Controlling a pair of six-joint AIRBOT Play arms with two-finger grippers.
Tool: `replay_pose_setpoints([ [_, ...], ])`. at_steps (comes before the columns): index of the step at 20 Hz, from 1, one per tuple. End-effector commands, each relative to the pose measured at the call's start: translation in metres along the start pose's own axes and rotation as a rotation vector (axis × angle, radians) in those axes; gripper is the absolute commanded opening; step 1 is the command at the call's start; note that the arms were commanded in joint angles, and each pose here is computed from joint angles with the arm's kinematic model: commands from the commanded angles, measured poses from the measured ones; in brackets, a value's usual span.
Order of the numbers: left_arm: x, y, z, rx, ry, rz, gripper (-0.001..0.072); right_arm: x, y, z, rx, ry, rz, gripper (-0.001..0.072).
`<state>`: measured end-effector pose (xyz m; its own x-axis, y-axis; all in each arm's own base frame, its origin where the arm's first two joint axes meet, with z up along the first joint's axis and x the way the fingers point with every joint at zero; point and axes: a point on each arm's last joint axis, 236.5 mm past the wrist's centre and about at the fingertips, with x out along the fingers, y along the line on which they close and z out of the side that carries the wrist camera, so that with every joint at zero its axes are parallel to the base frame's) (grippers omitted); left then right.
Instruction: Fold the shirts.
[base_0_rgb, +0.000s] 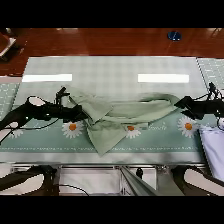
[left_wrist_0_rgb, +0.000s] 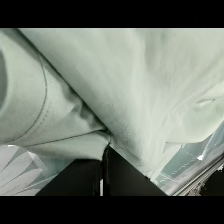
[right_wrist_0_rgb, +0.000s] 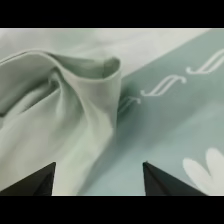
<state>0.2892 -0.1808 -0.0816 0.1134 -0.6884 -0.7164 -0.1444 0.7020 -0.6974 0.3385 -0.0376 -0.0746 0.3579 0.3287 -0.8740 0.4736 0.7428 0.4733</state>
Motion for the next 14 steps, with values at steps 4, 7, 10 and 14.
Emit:
replay_pose_setpoints([
  [4, -0.001, -0.002, 0.001, 0.004, 0.001, -0.003, 0.0019, 0.039, 0.017, 0.02, -0.008, 0.093, 0.041, 0.0577],
  [7, -0.002, -0.003, 0.002, 0.008, -0.002, -0.005, 0.0018, 0.048, 0.043, 0.027, -0.073, 0.113, 0.058, 0.0168],
  [10, -0.037, -0.039, 0.031, 0.087, -0.056, -0.068, 0.0018, 0.022, 0.085, 0.045, -0.177, 0.101, 0.113, 0.0023],
  [14, -0.212, -0.153, 0.117, 0.338, -0.504, -0.147, 0.0018, -0.128, 0.192, 0.117, -0.418, -0.252, 0.227, 0.0022],
])
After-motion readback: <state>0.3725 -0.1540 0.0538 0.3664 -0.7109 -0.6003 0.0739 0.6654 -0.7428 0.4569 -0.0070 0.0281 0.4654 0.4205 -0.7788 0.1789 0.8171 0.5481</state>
